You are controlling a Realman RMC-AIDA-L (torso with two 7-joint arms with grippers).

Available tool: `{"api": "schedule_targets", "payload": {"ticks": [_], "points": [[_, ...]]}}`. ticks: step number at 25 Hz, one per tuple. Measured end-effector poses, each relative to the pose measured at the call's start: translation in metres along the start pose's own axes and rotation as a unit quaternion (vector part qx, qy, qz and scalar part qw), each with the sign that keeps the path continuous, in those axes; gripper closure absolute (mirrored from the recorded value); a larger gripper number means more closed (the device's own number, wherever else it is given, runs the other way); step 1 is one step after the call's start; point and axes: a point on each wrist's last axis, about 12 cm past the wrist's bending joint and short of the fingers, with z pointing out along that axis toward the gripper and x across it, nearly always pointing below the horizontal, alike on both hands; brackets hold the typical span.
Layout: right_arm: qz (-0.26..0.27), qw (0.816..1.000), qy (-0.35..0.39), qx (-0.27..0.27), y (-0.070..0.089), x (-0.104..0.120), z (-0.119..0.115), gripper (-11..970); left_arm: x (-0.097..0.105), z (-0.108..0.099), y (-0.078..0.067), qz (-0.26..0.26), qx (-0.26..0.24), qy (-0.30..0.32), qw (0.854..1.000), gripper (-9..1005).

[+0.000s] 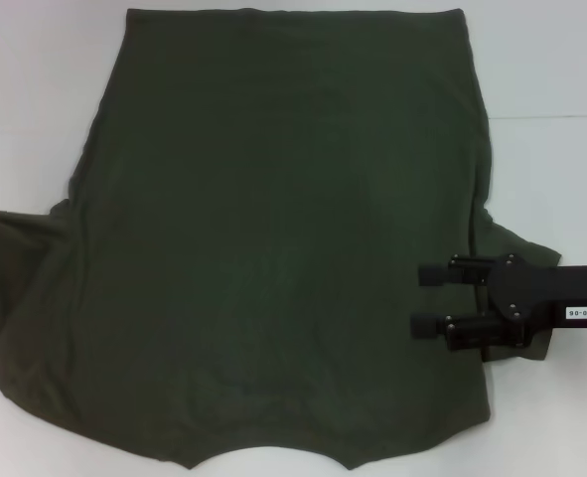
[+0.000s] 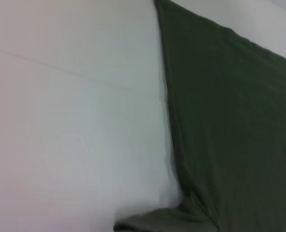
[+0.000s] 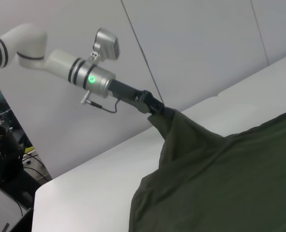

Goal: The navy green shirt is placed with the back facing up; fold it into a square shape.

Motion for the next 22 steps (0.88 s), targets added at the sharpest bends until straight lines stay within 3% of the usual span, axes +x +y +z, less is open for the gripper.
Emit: {"api": "schedule_targets", "payload": {"ticks": [6, 13, 22], "points": [[0.001, 1.0, 0.005, 0.0, 0.0, 0.001, 0.0, 105, -0.018, -0.005, -0.015, 0.0, 0.007, 0.03, 1.0, 974], [0.0, 1.0, 0.005, 0.0, 0.0, 0.002, 0.001, 108, -0.035, 0.003, -0.044, -0.041, 0.039, 0.055, 0.997, 964], [0.0, 1.0, 0.005, 0.001, 0.0, 0.003, 0.002, 112, -0.024, 0.045, -0.086, -0.106, 0.079, 0.079, 0.988, 951]]}}
